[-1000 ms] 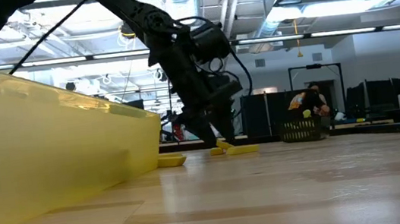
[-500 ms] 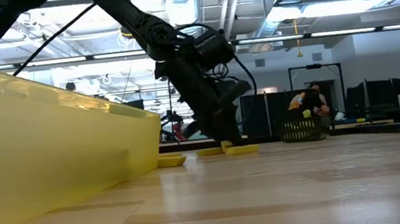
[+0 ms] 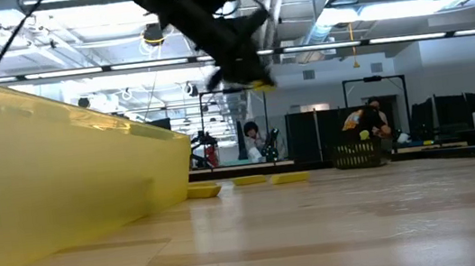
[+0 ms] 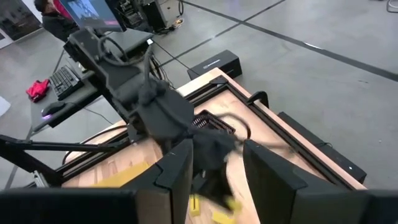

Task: Pick & Place School Supplies
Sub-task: Put the yellow eraser into the left black bin

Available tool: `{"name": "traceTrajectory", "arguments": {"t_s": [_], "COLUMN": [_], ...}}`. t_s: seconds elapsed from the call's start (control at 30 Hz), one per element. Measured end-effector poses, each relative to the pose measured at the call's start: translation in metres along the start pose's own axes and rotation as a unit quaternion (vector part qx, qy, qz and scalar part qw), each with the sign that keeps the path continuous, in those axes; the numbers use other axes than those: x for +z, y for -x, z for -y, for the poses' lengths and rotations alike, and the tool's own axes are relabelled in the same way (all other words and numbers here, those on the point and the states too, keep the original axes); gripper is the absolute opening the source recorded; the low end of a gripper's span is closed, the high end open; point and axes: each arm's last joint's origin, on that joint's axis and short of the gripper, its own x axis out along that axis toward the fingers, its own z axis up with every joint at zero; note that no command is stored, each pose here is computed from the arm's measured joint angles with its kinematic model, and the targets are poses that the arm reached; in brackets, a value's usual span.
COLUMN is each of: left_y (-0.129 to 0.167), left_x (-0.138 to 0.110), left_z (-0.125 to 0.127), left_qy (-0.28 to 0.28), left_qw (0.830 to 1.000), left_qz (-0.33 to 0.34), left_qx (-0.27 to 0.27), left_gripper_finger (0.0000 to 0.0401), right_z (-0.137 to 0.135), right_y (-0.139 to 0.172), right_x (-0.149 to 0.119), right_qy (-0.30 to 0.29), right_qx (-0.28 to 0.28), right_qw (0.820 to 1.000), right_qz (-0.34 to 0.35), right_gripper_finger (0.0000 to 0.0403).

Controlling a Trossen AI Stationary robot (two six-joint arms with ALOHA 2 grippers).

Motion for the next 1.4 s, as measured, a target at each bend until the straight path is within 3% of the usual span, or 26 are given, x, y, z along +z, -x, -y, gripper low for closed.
{"name": "traceTrajectory", "arguments": {"t_s": [0.13,0.37,0.57,0.83,1.03,1.4], "left_y": [0.025,0.073,0.1,0.123,0.127,0.089], "left_x": [-0.002,0.0,-0.012,-0.076,-0.117,-0.141], "left_z": [-0.017,-0.038,-0.071,-0.121,-0.135,-0.147], "left_qy": [-0.048,-0.105,-0.089,-0.03,-0.012,-0.03], "left_qw": [0.995,0.976,0.971,0.966,0.972,0.976], "left_qz": [-0.044,-0.096,-0.102,-0.148,-0.137,-0.128], "left_qx": [0.082,0.165,0.197,0.211,0.189,0.172], "left_gripper_finger": [0.0027,0.0027,0.0027,0.0027,0.0027,0.0028], "right_z": [-0.001,-0.007,-0.015,-0.023,-0.021,-0.02], "right_y": [0.0,0.0,0.0,-0.005,-0.016,-0.039], "right_x": [0.004,0.012,0.013,0.012,0.012,0.013], "right_qy": [0.003,0.006,0.008,0.015,0.007,-0.024], "right_qx": [0.005,0.025,0.042,0.061,0.056,0.06], "right_qw": [1.0,0.998,0.996,0.995,0.996,0.996], "right_qz": [0.019,0.063,0.075,0.078,0.069,0.064], "right_gripper_finger": [0.0134,0.0134,0.0132,0.0134,0.0133,0.0134]}}
